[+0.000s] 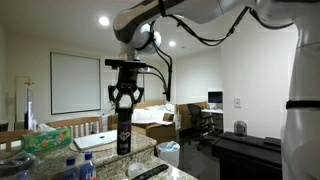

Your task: Stack the objects to the right of the box on top of the box

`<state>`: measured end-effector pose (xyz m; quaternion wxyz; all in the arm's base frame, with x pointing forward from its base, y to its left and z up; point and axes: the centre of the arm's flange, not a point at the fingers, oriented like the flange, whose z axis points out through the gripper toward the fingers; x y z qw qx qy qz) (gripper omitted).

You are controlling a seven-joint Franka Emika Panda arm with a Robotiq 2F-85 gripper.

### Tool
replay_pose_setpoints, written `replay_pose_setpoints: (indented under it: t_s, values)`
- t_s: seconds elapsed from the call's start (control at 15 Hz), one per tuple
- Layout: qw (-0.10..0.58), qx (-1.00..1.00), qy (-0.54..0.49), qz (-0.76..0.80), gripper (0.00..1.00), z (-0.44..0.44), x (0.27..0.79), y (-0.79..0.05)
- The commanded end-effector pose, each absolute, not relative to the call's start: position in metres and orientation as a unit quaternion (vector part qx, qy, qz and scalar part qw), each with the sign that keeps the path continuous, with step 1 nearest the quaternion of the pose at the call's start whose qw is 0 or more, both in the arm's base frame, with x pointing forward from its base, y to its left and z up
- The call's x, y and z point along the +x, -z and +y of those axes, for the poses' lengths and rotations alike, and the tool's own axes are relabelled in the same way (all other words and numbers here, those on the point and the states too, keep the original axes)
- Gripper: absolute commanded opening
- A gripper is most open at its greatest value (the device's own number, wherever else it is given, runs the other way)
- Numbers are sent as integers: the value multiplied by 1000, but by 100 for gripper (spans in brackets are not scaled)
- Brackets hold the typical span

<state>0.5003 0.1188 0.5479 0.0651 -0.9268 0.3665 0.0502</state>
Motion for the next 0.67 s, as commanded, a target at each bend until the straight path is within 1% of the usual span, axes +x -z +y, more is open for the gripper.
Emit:
replay_pose_setpoints:
  t_s: [0.0, 0.27, 0.53, 0.6]
  values:
    - [28, -940, -37, 337, 31, 137, 524, -537]
    - [11, -948, -52, 314, 31, 152, 533, -495]
    - [21, -949, -58, 310, 31, 160, 545, -462]
    - [22, -950, -46, 309, 31, 162, 548, -455]
